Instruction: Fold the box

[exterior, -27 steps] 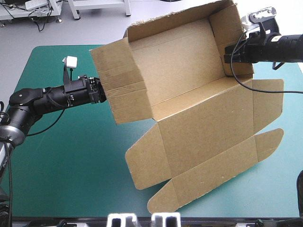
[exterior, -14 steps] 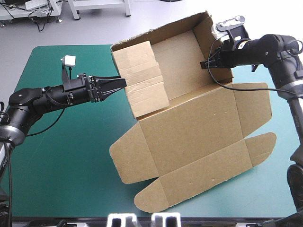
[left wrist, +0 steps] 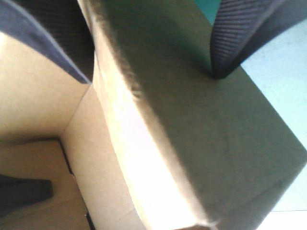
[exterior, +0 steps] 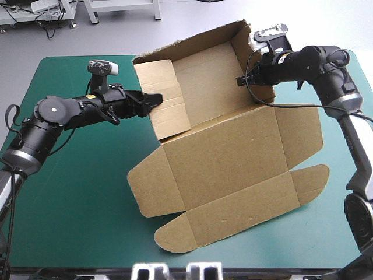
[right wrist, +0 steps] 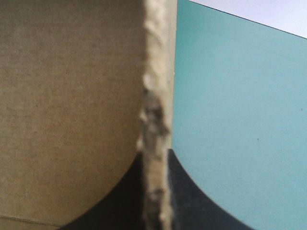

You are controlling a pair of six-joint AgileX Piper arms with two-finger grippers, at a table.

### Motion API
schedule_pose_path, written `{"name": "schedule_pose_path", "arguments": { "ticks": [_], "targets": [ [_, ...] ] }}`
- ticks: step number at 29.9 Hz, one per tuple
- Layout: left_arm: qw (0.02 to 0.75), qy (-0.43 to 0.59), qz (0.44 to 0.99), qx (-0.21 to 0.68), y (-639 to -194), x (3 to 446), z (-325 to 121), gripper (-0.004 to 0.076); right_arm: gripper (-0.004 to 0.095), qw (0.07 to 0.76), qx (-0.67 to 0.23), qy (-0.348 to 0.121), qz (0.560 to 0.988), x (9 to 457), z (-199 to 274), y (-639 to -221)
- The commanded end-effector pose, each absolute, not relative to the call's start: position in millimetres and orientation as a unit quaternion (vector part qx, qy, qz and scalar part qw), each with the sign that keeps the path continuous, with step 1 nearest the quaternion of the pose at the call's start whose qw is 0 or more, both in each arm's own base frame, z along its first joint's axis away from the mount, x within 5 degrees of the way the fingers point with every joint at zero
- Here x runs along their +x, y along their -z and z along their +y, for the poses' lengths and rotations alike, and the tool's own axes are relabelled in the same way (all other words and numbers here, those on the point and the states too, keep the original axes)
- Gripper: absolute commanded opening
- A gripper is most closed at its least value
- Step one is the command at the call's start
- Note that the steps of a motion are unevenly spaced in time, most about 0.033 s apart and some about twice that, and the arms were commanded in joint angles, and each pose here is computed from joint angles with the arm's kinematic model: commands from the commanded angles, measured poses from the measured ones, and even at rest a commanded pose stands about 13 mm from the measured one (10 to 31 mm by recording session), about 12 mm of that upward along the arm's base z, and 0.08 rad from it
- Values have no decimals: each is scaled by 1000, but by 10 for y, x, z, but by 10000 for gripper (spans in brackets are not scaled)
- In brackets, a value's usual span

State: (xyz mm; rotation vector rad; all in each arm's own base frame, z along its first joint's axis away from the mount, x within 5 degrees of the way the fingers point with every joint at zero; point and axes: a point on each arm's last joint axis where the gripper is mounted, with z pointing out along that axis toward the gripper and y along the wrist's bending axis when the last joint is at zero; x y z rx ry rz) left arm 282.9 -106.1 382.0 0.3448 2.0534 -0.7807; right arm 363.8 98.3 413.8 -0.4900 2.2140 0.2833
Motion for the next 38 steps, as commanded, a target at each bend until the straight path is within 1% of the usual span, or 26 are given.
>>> {"name": "schedule_pose_path", "arguments": {
  "ticks": [1,5,11,15,19,22,25,29,32,36,38],
  "targets": [
    [494,306,807,108,-4072,2782,-1177,456,-23,479,-169,-136,851,3528,975,-4454],
    [478,309,816,100,-4022,2851,-1311,383,-23,484,-167,-143,847,3523,1055,-4462],
    [446,308,836,85,-3843,3053,-1387,367,-23,484,-153,-142,850,3521,1278,-4411],
    [448,307,837,71,-3800,3143,-1402,367,-23,450,-143,-164,866,3556,1414,-4258],
    [452,286,841,78,-3852,3217,-1395,365,-23,410,-129,-212,878,3611,1549,-4104],
    [419,245,870,84,-3833,3298,-1384,365,-23,413,-121,-239,870,3651,1661,-4067],
    [385,202,897,86,-3819,3393,-1364,365,-23,415,-123,-245,868,3662,1740,-4036],
    [348,182,914,99,-3819,3505,-1397,365,-23,390,-127,-234,881,3694,1758,-3921],
    [301,180,932,90,-3696,3570,-1431,356,-23,372,-133,-202,896,3706,1724,-3841],
    [234,170,953,86,-3452,3621,-1461,293,-23,352,-138,-157,913,3693,1652,-3784],
    [207,162,961,88,-3345,3643,-1469,277,-23,335,-142,-136,921,3693,1625,-3732]
  ]
}}
